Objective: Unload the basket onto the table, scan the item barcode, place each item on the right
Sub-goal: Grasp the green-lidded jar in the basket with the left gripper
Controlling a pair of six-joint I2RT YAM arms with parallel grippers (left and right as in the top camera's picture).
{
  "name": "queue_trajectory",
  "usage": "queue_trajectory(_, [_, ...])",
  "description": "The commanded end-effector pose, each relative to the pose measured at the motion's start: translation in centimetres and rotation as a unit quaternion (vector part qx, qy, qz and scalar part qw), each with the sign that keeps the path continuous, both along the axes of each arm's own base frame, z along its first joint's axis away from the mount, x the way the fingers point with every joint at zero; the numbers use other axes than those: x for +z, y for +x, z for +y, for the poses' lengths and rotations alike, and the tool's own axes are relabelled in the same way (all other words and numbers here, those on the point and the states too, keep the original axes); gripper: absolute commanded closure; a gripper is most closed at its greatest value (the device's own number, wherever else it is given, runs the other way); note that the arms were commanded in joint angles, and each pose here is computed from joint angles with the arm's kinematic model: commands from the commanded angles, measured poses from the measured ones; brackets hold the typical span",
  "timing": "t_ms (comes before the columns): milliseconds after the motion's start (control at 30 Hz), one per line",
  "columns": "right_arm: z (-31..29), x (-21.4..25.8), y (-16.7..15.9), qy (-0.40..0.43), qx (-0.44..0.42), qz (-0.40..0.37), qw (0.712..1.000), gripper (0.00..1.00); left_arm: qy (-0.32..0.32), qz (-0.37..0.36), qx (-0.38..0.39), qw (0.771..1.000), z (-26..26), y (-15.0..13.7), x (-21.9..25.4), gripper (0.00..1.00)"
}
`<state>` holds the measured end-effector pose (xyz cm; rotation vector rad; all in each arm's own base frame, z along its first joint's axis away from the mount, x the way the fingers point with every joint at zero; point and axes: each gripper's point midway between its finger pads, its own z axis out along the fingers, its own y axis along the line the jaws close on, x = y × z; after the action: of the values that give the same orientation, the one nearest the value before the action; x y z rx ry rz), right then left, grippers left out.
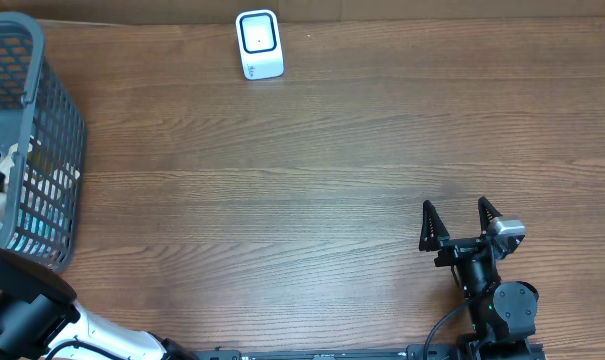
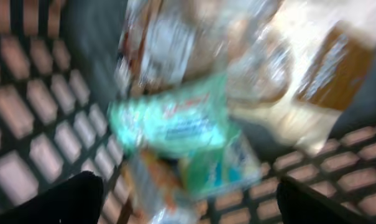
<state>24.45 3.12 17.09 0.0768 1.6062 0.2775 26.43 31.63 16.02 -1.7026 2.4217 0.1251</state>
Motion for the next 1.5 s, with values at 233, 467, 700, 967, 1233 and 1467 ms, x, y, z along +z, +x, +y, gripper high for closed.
queue_trajectory(233, [-0.1, -0.1, 0.0, -0.002, -0.002, -0.003, 1.000, 0.00, 0.085, -0.070, -0.080, 0.991, 3.5, 6.0, -0.2, 0.04])
queue_trajectory(467, [-0.1, -0.1, 0.0, -0.002, -0.002, -0.003, 1.000, 0.00, 0.129, -0.098, -0.115, 0.980, 5.2, 9.8, -1.1, 0.00])
queue_trajectory(700, [-0.1, -0.1, 0.0, -0.002, -0.002, -0.003, 1.000, 0.00, 0.183, -0.088, -0.119, 0.972, 6.3, 11.9, -1.3, 0.00])
queue_trajectory(967, [-0.1, -0.1, 0.0, -0.002, -0.002, -0.003, 1.000, 0.00, 0.204, -0.026, -0.099, 0.974, 7.3, 11.4, -4.1, 0.00])
queue_trajectory(1233, [-0.1, -0.1, 0.0, -0.002, -0.002, -0.003, 1.000, 0.00, 0.220, -0.024, -0.084, 0.972, 8.3, 11.6, -4.6, 0.00])
queue_trajectory(1467, [-0.1, -0.1, 0.0, -0.002, -0.002, -0.003, 1.000, 0.00, 0.216, -0.020, -0.086, 0.972, 8.9, 12.3, -7.2, 0.00])
